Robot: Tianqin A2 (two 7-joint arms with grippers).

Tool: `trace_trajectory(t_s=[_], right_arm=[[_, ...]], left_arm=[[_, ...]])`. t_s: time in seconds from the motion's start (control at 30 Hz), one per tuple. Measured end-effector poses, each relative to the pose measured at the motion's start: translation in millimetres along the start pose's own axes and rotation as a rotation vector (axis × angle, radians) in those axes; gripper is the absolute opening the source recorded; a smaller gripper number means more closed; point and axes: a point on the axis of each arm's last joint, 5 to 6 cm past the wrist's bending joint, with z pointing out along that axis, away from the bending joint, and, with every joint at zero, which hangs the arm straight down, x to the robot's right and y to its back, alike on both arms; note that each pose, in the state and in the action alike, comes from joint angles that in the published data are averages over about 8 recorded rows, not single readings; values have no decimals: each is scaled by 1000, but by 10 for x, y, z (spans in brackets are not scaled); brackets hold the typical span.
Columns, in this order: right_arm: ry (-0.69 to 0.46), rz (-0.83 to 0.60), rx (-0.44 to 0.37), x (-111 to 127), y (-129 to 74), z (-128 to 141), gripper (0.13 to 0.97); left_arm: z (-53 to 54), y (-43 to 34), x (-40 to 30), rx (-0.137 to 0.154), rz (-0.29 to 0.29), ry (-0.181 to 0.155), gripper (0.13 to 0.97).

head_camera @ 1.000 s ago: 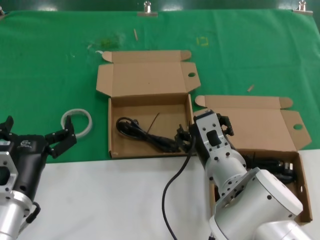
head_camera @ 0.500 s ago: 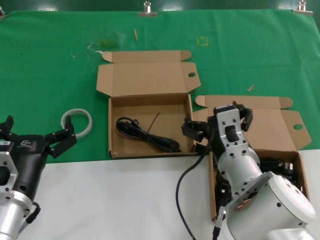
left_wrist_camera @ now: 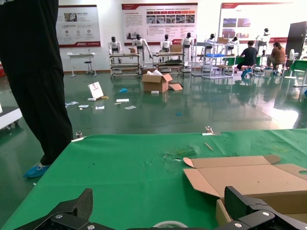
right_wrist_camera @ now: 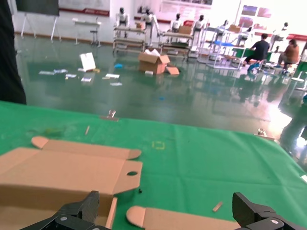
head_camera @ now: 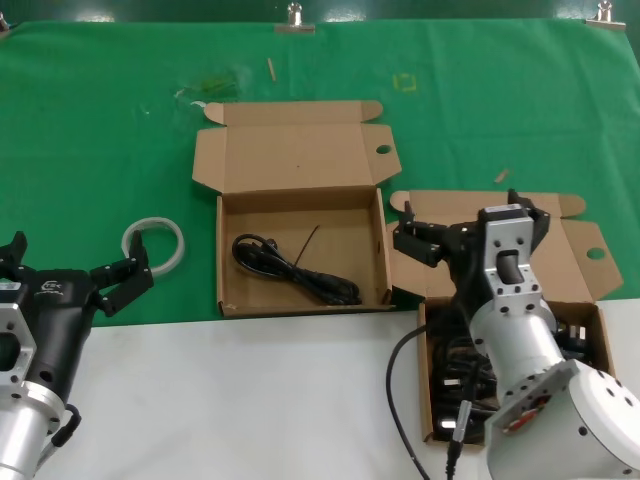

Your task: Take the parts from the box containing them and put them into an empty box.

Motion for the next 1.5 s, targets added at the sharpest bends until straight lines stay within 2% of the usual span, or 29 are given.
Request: trace_trajectory(t_s=[0.27, 0.77, 1.5], right_arm=[[17, 47, 55, 145, 54, -46, 966], [23, 109, 135, 410, 175, -161, 966], [-12, 157, 167, 775, 393, -385, 966]], left_arm=[[0, 0, 0, 0, 0, 0, 965], [0, 0, 0, 0, 0, 0, 965], [0, 0, 0, 0, 0, 0, 965]])
